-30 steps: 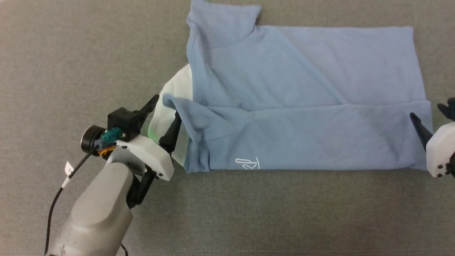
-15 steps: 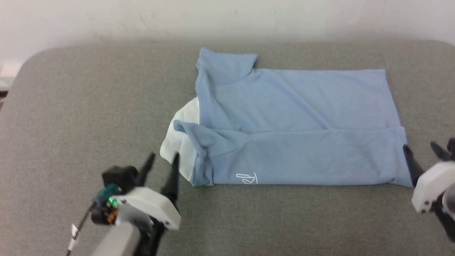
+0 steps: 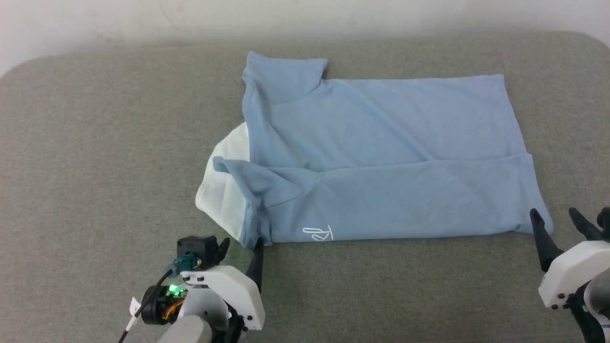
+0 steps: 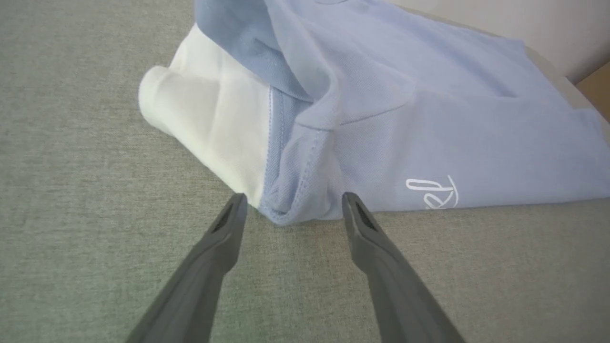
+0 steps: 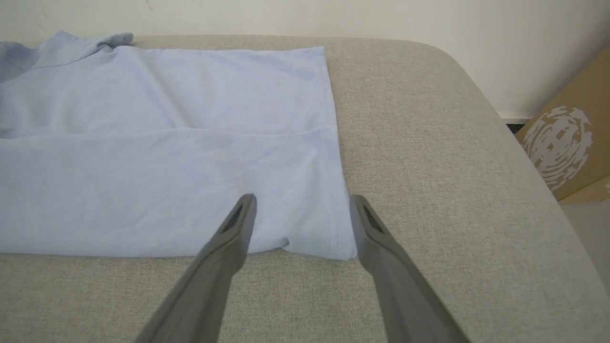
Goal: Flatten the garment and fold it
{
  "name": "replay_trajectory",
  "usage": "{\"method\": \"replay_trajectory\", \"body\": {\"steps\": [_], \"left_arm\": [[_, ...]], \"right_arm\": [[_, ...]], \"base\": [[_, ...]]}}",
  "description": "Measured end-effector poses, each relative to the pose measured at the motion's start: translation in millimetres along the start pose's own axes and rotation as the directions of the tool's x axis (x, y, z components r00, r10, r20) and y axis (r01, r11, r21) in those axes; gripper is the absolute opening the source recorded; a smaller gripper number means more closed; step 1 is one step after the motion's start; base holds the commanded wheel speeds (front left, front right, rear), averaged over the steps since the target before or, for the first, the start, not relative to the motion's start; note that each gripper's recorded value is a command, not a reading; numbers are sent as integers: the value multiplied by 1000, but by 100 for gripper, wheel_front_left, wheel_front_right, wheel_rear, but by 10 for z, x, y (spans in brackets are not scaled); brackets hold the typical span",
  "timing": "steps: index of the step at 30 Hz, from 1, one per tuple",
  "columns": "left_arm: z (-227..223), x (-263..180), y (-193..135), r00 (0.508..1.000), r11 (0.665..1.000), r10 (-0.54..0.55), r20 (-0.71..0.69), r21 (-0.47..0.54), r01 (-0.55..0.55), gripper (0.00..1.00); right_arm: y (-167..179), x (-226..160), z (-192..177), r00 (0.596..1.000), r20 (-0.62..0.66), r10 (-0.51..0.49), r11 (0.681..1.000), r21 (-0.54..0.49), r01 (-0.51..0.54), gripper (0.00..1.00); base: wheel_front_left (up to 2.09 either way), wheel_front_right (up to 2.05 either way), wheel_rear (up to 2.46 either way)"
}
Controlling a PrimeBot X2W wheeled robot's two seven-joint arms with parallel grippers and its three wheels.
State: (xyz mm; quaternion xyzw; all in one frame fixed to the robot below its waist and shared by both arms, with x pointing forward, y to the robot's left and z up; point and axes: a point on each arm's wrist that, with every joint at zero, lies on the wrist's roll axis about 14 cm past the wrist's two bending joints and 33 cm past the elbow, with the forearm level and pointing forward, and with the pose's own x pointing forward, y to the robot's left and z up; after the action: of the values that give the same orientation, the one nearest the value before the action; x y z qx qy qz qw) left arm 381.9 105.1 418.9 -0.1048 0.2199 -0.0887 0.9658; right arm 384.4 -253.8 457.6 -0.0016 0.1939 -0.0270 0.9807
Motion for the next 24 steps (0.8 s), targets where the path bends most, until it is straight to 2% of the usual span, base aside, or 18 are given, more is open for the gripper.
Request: {"method": "replay_trajectory", "body": {"steps": [9, 10, 11, 16, 24], "left_arm": [[-254, 298, 213, 989, 994, 92, -112, 75, -84, 100], [-301, 318, 212, 986, 994, 92, -139, 78, -81, 20], [-329, 336, 199, 983, 994, 85, -161, 85, -72, 0], [-299, 343, 133, 985, 997, 51, -166, 73, -39, 0], [-138, 113, 143, 997, 998, 51, -53, 44, -49, 0]], "right_arm": [[-104, 57, -158, 998, -60, -33, 999, -5, 33, 100], [-113, 62, -179, 997, -67, -36, 999, -6, 35, 100], [-123, 64, -195, 997, -72, -38, 999, -6, 38, 100], [-196, 51, -215, 994, -94, -48, 998, -40, 44, 100], [-148, 179, -334, 978, -206, -19, 996, -87, 1, 100]], "base": [[0, 0, 0], [0, 0, 0], [0, 0, 0], [0, 0, 0], [0, 0, 0]]}}
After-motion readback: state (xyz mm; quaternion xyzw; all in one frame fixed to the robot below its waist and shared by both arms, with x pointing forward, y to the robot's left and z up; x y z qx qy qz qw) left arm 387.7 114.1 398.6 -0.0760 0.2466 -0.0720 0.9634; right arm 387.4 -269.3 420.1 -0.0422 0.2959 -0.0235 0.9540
